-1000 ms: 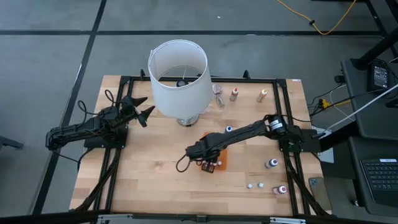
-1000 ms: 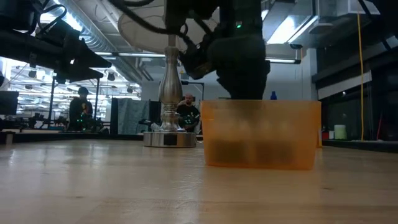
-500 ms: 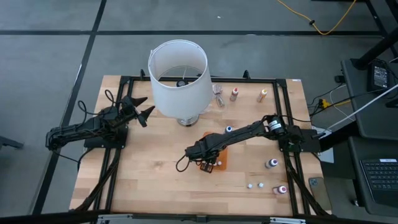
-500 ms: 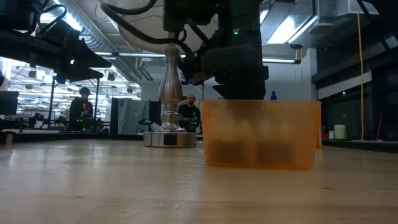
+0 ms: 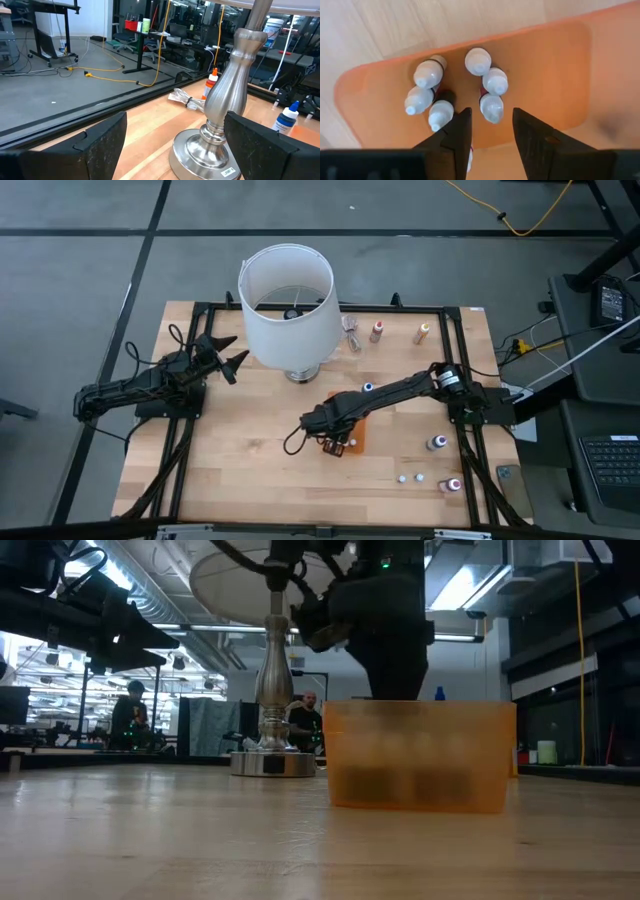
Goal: Pick & Place food coloring
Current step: Put the blue food coloring bottle into the orange bin
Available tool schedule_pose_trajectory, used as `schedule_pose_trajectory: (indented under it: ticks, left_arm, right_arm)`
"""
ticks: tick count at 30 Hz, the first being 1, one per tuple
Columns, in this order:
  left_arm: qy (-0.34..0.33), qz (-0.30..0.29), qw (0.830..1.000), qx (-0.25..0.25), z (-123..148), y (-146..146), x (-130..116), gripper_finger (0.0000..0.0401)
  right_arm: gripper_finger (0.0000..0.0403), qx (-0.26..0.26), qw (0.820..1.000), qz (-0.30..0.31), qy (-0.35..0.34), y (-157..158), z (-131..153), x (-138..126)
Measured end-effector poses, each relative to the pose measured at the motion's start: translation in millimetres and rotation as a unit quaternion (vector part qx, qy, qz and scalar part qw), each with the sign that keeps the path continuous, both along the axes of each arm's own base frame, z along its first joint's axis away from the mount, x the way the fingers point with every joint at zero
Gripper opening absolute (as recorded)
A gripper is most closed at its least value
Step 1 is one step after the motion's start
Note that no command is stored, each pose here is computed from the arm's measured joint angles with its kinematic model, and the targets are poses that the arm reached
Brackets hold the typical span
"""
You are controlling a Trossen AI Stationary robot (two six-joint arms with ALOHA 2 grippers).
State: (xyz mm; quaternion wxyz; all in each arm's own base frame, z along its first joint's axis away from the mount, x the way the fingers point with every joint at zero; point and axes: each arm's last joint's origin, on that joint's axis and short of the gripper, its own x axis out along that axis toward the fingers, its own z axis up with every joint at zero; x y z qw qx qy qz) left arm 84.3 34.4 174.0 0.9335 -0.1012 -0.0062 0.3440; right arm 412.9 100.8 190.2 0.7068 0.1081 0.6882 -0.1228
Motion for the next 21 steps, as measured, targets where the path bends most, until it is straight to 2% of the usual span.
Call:
schedule_pose_trajectory:
  ticks: [8,18,21]
  left_arm:
    - [0.0,0.0,1.0,0.0,-0.1,0.0,0.0,0.0322]
    - [0.0,0.0,1.0,0.0,0.0,0.0,0.0,0.0322]
    - [0.0,0.0,1.0,0.0,0.0,0.0,0.0,0.0322]
  right_arm:
    - [0.0153,0.004,1.0,0.025,-0.018,5.5,19.9,-11.1]
    - [0.0263,0.003,0.999,0.041,-0.019,12.3,37.7,-49.3]
    - [0.0285,0.009,0.999,0.024,-0.024,17.6,44.7,-63.7]
